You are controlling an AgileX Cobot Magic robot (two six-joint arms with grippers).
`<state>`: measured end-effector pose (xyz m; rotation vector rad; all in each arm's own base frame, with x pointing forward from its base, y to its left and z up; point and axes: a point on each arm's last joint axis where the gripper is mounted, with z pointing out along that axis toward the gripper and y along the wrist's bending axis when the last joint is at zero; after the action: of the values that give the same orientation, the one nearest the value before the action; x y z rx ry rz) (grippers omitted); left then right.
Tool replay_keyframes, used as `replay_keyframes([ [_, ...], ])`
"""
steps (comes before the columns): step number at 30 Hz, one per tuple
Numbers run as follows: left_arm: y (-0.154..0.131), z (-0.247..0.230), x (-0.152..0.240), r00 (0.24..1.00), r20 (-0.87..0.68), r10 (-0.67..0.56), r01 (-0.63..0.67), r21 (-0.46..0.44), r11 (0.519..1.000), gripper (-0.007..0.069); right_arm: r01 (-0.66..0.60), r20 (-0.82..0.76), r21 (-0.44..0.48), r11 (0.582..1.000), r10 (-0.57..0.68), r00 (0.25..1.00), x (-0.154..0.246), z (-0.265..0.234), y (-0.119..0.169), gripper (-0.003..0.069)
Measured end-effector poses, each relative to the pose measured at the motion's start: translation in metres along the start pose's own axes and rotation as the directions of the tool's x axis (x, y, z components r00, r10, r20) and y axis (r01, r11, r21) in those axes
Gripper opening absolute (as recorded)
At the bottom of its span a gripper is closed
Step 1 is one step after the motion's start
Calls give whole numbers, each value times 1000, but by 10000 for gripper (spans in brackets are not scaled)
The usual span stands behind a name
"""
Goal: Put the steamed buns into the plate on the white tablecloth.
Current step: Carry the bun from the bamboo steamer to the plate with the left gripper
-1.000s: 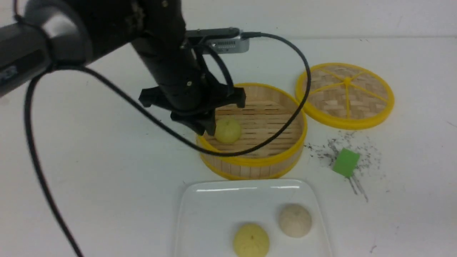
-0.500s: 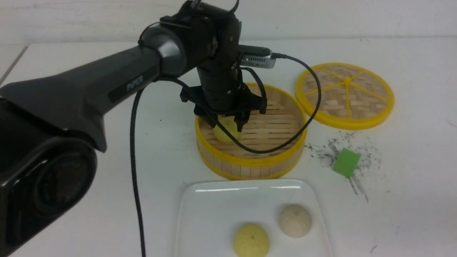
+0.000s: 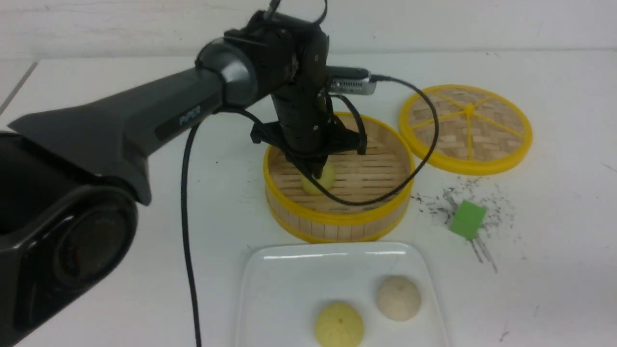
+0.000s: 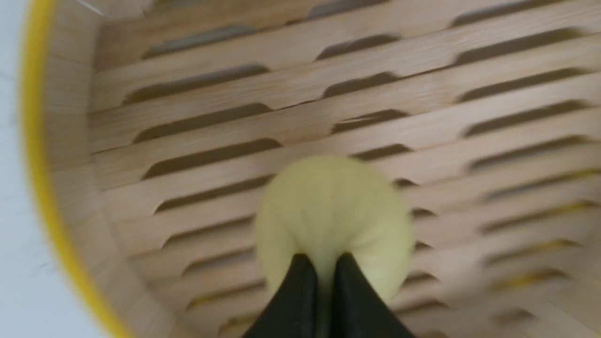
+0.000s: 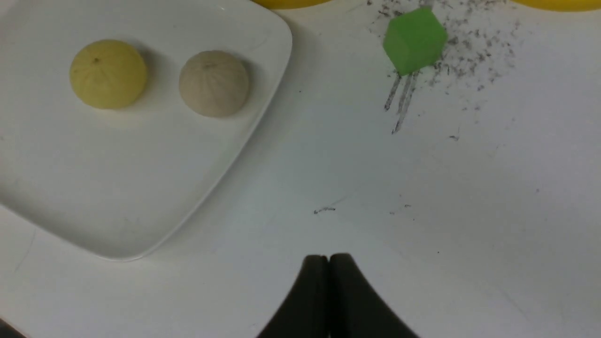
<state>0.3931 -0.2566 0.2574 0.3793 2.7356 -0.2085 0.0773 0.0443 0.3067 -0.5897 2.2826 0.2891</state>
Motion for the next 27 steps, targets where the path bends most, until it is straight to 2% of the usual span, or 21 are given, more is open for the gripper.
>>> replay_keyframes([
  [3, -1, -34, -5, 999, 44, -3, 3, 15, 1000, 18, 0, 0, 0, 1000, 0, 1000, 0, 0, 0, 10],
  [6, 2, -110, -3, 992, 128, 20, -25, 34, 999, 19, 0, 0, 0, 1000, 0, 1000, 0, 0, 0, 14],
  [9, 4, -137, 1, 985, 165, 40, -47, 40, 998, 19, 0, 0, 0, 1000, 0, 1000, 0, 0, 0, 15],
  [12, 11, -169, 24, 983, 180, 35, -47, 63, 997, 19, 0, 0, 0, 1000, 0, 1000, 0, 0, 0, 19],
  [16, 14, -164, 54, 996, 86, 19, -27, 101, 994, 19, -1, 0, -1, 1000, 1, 1000, 0, 0, 0, 24],
  [21, 23, -105, 110, 981, -194, -13, 31, 87, 996, 23, -1, 0, -1, 1000, 1, 1000, 0, 0, 0, 30],
  [27, 27, -45, 137, 971, -234, -43, 67, 98, 993, 46, -1, 2, -1, 1000, 1, 1000, 0, 0, 0, 37],
])
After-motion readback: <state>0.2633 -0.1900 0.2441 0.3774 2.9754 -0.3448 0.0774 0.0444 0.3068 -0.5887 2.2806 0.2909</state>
